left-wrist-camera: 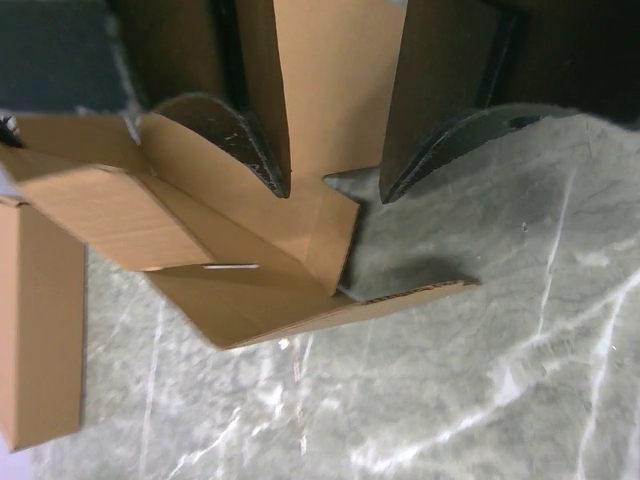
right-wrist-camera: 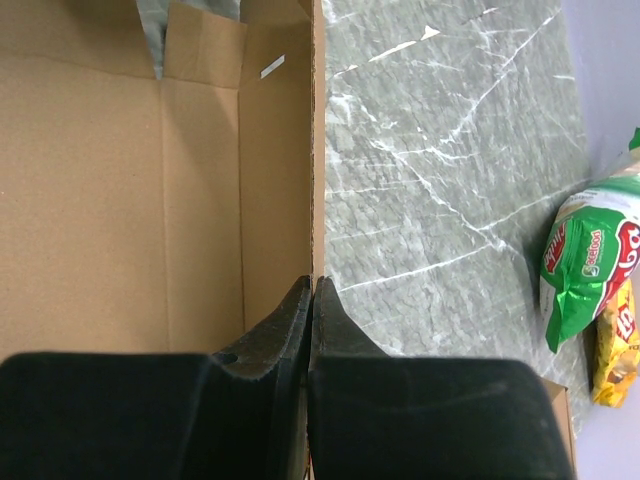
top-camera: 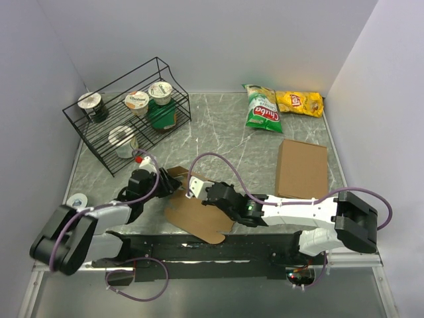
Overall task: Fold the paper box
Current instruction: Fold the paper box at the center of the board.
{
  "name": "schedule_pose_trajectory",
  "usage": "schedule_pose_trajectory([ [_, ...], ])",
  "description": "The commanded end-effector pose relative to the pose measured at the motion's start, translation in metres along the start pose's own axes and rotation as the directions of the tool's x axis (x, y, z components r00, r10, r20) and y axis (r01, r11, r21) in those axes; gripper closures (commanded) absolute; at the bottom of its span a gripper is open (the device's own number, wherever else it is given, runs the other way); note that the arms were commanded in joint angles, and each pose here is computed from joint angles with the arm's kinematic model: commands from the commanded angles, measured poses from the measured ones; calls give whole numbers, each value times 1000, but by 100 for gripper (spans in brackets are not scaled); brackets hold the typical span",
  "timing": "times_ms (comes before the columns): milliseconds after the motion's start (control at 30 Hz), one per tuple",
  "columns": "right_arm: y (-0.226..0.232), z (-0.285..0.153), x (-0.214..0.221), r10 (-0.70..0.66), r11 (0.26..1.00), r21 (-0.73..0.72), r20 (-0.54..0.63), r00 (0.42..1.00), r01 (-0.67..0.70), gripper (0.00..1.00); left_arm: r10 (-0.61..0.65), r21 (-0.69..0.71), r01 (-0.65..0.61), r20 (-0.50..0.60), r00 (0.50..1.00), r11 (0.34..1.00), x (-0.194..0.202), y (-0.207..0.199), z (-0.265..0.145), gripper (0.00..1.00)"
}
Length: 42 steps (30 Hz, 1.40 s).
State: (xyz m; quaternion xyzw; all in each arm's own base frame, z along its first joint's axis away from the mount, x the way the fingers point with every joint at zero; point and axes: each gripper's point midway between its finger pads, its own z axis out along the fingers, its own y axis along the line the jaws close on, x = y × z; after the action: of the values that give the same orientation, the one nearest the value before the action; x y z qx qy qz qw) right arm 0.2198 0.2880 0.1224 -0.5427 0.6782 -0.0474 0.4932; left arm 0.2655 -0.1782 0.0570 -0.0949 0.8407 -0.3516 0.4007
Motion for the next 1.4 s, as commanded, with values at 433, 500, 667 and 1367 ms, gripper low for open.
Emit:
schedule_pose_trajectory([
  [433, 10, -1, -7, 37, 998, -54, 14, 999, -36, 100, 84, 129, -83, -1, 997, 988, -1, -22, 37, 58],
  [500, 11, 0, -7, 37, 998, -55, 12, 999, -37, 100, 88, 148, -84, -18, 996, 985, 4, -24, 40, 60],
  [667, 13, 2, -5, 41, 997, -60, -1, 999, -41, 100, 87, 202, -88, 11, 996, 975, 4, -43, 35, 62],
  [1367, 11, 7, 6, 42, 998, -52, -34, 999, -44, 100, 148, 112, -157, 82, 986, 981, -21, -50, -6, 48],
])
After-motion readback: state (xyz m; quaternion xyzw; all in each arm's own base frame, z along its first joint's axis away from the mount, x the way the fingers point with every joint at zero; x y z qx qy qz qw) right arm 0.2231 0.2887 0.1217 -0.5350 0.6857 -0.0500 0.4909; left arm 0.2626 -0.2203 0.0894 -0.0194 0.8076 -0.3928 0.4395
